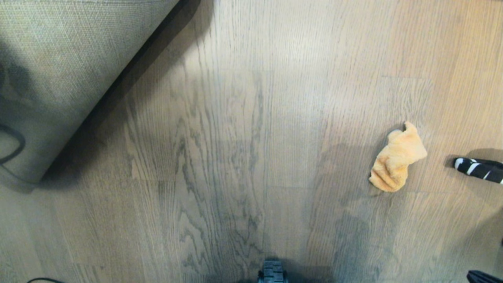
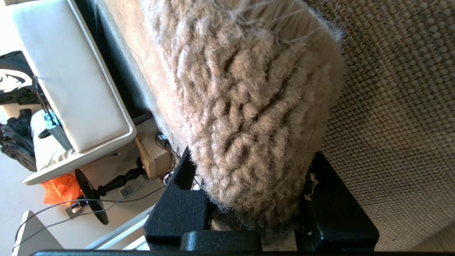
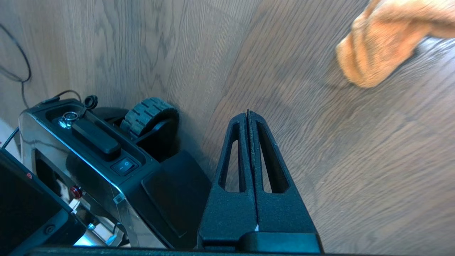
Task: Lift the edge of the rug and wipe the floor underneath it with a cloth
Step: Pick up the rag
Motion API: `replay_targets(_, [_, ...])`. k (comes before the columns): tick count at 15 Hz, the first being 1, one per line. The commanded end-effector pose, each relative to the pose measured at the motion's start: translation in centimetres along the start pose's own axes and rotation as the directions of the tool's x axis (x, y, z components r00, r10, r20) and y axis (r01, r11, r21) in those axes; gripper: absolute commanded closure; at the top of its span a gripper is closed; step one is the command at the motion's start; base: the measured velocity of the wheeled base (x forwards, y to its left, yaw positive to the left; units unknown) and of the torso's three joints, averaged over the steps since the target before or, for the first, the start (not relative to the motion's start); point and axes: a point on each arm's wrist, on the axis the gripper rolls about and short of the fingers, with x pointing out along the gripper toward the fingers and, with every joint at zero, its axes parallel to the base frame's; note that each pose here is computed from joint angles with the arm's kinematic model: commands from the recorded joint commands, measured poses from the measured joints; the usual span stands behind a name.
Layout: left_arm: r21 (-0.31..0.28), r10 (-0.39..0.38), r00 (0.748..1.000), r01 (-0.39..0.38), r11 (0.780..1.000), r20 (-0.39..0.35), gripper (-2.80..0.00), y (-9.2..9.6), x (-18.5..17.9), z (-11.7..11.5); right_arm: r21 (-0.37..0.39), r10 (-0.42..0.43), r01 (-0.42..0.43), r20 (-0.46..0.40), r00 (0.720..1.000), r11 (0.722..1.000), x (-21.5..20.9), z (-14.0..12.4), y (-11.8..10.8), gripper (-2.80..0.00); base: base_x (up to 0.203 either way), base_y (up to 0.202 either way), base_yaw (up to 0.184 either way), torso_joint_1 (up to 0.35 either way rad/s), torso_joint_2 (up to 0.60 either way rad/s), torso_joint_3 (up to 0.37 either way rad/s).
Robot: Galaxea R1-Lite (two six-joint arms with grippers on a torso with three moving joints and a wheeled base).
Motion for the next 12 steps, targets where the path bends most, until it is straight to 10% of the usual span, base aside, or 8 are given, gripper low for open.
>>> replay_targets(1, [0.012,-0.011,1.0,0.011,1.0,-0.014,0.0,-0.5,0.3,-0.3,0.049,0.037,-0.033,-0.083,0.996,0.998,2.1,-0.5,-1.0,0.0,0.0,0.0,0.0,0.0,0.0,0.0])
replay_targets(12, [0.028,-0.039,0.998,0.04,0.999,-0.039,0.0,-1.4,0.5,-1.0,0.115,0.053,-0.043,-0.084,0.995,0.992,9.5,0.4,-5.6,0.0,0.0,0.0,0.0,0.0,0.0,0.0])
